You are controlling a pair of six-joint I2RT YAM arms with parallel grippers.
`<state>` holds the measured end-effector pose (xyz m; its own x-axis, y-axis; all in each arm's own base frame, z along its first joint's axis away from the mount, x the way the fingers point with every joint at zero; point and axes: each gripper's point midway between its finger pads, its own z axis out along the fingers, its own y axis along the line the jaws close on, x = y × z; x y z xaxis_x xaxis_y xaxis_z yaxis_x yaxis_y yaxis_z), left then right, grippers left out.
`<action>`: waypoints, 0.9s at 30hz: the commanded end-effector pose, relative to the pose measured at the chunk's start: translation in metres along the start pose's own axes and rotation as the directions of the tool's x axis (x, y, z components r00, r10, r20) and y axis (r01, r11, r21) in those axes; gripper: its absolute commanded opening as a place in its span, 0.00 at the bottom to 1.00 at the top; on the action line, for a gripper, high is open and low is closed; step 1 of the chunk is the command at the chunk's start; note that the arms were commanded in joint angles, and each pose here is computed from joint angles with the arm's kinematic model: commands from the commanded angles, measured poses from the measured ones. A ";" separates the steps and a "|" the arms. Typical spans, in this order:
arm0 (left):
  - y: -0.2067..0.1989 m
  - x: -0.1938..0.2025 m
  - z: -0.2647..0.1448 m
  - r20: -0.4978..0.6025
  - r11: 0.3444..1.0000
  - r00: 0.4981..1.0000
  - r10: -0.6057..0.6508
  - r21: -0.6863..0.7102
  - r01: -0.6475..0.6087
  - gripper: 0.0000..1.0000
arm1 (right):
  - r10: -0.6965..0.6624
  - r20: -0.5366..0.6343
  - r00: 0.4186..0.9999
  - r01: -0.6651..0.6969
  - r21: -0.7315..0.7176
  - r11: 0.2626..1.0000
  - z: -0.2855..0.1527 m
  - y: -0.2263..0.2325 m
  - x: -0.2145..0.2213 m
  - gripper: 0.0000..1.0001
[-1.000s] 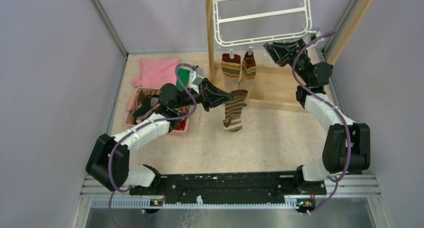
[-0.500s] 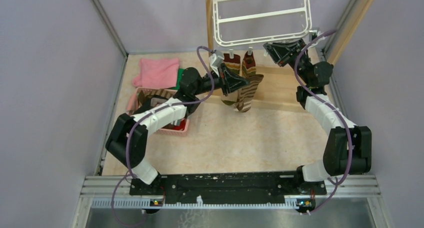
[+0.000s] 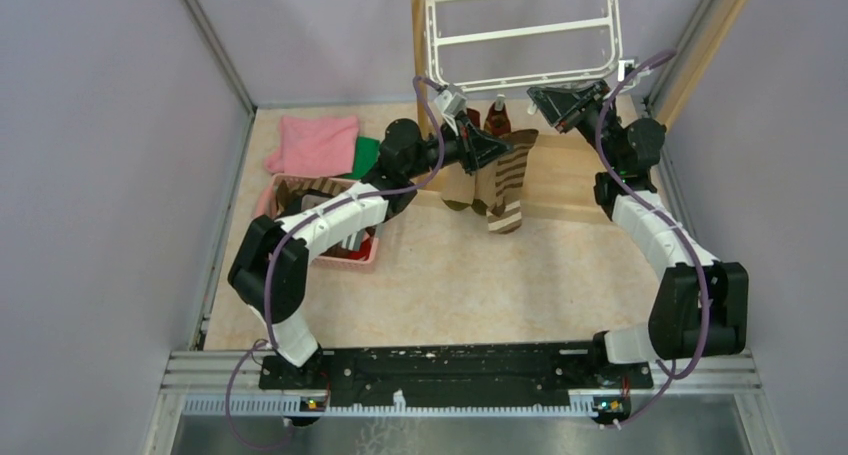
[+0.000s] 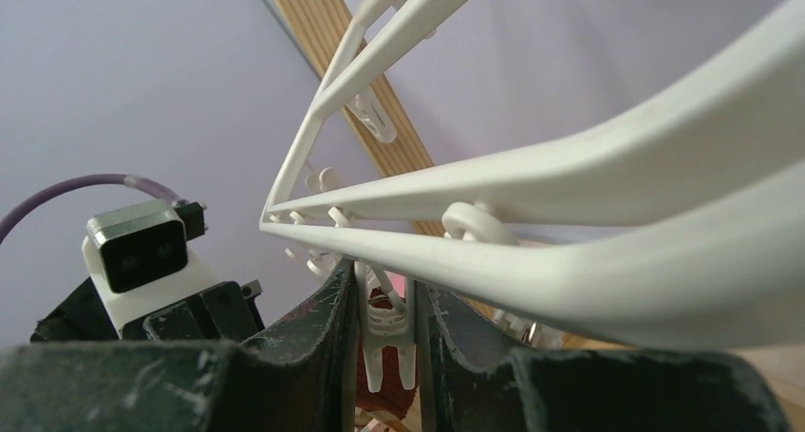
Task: Clip the socks to the hanger
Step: Clamp the sock onto the hanger.
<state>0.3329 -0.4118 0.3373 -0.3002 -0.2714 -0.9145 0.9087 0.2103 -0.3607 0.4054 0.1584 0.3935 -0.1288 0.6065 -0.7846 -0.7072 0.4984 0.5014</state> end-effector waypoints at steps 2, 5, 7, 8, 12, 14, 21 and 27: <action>0.002 -0.023 0.009 0.052 0.999 0.998 -0.030 -0.018 0.031 0.00 | 0.007 0.045 0.999 -0.006 -0.033 0.999 0.005 0.028 -0.026 0.00; 0.001 -0.025 0.014 0.044 1.000 0.999 -0.025 0.015 0.024 0.00 | 0.005 0.041 0.999 -0.003 -0.050 0.999 0.005 0.032 -0.026 0.00; 0.000 -0.026 0.017 0.034 0.998 0.999 -0.029 0.056 0.028 0.00 | 0.005 0.037 0.999 -0.002 -0.063 0.998 0.005 0.034 -0.025 0.00; 0.001 -0.026 0.018 0.029 0.997 0.999 -0.037 0.071 0.035 0.00 | 0.004 0.036 0.999 -0.001 -0.070 0.998 0.005 0.035 -0.025 0.00; 0.009 -0.028 0.020 0.021 0.995 0.998 -0.059 0.085 0.057 0.00 | 0.002 0.030 1.000 0.001 -0.095 0.995 0.004 0.039 -0.023 0.00; 0.013 -0.028 0.021 0.022 0.994 0.997 -0.071 0.081 0.069 0.00 | -0.001 0.027 1.000 0.004 -0.112 0.994 0.004 0.042 -0.023 0.00; 0.019 -0.035 0.020 0.022 0.989 0.993 -0.119 0.095 0.117 0.00 | 0.007 0.016 1.000 -0.004 -0.162 0.987 0.004 0.048 -0.019 0.00; 0.015 -0.043 0.021 0.032 0.986 0.991 -0.128 0.116 0.123 0.00 | 0.003 0.011 1.000 -0.001 -0.176 0.984 0.004 0.049 -0.018 0.00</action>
<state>0.3643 -0.4176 0.3526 -0.4276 -0.2869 -0.8572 0.8747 0.1080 -0.4725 0.3879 0.1668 0.4097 -0.1584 0.6195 -0.7688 -0.7579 0.4228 0.4968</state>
